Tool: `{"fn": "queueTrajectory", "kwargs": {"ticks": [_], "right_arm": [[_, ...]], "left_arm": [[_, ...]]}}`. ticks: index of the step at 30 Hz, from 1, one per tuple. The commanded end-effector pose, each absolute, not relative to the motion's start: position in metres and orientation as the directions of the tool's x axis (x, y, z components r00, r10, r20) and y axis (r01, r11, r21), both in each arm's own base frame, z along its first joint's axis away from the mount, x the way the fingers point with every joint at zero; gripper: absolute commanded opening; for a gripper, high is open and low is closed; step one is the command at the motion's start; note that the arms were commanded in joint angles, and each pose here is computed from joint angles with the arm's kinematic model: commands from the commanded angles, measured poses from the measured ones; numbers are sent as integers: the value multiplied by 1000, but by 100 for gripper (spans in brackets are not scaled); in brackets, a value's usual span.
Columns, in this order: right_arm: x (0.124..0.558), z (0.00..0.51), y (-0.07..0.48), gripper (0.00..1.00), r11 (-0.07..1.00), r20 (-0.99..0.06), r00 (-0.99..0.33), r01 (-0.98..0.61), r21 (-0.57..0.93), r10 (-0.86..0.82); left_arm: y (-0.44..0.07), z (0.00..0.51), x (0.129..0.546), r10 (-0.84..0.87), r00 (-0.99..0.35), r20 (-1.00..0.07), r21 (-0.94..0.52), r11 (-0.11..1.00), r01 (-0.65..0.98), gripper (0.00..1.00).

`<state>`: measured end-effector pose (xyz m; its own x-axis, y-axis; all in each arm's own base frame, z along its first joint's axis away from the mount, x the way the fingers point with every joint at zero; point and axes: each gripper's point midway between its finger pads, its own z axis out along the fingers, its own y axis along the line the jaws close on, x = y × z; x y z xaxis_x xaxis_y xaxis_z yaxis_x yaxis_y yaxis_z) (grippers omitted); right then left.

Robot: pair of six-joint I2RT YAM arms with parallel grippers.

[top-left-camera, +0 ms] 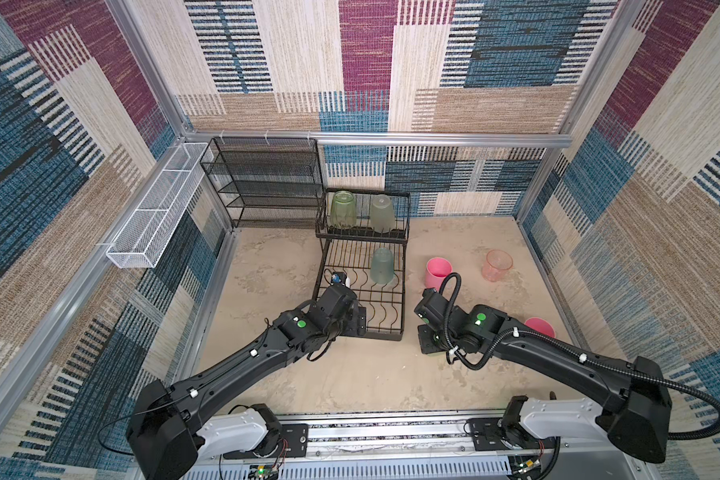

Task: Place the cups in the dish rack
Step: 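Lift the green cup toward the rack while the left gripper reaches to meet it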

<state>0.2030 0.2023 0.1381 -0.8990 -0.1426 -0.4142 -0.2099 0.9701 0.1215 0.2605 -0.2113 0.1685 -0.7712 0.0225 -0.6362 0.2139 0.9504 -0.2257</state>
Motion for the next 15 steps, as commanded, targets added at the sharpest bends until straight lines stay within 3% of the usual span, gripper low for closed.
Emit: {"fn": "queueTrajectory", "kwargs": {"ticks": [1,15], "right_arm": [[209,158,202,0,965,-454,-873,-246,94,-178],[251,266,269,0,858,-699,-678,-480,185,-228]], "left_arm": [[-207,174,260,17,-773,-635,-228,951,207,87],[-184,206,279,-258,-824,-504,-572,815,95,94]]}}
